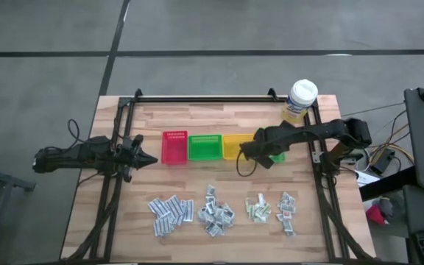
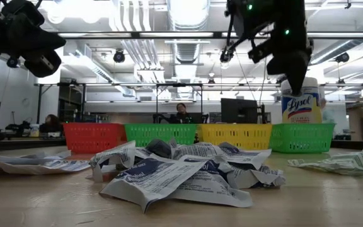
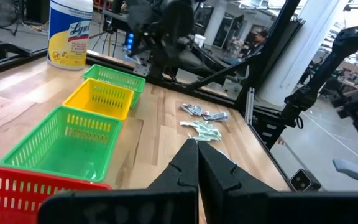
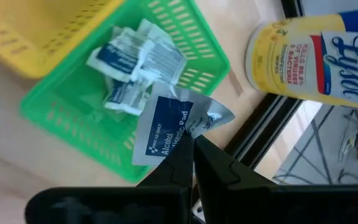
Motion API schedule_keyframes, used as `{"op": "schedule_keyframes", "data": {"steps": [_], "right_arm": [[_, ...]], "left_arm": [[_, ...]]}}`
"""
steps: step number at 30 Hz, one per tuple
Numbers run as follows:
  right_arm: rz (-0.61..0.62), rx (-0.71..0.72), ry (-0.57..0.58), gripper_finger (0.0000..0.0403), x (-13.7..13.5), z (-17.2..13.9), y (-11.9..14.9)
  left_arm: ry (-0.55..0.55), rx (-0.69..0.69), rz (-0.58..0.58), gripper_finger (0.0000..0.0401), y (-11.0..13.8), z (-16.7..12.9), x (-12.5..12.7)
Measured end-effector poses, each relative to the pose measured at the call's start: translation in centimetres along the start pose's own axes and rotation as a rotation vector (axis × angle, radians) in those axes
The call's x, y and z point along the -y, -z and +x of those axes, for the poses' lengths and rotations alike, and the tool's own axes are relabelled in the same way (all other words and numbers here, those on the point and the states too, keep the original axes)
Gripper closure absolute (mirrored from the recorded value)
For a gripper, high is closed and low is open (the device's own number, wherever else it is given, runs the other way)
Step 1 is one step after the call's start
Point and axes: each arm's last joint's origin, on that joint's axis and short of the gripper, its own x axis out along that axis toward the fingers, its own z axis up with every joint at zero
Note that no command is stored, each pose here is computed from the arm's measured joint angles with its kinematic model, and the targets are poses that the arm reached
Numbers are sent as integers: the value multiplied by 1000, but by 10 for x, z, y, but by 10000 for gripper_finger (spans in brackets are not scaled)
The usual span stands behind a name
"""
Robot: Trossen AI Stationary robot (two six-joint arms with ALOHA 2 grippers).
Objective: Pick & Place First Aid Supplies
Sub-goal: Put the blue alcohol pad into the right green bin
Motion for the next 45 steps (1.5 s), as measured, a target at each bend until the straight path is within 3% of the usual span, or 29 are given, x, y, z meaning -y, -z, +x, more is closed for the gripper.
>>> {"op": "schedule_keyframes", "data": {"steps": [13, 21, 45], "right_arm": [[108, 13, -72, 394, 24, 33, -36], [111, 38, -141, 394, 30, 39, -49], [114, -30, -137, 394, 26, 81, -38]], "left_arm": [[-1, 0, -16, 401, 0, 0, 0], [0, 0, -16, 401, 0, 0, 0], [0, 0, -30, 401, 0, 0, 0]]}}
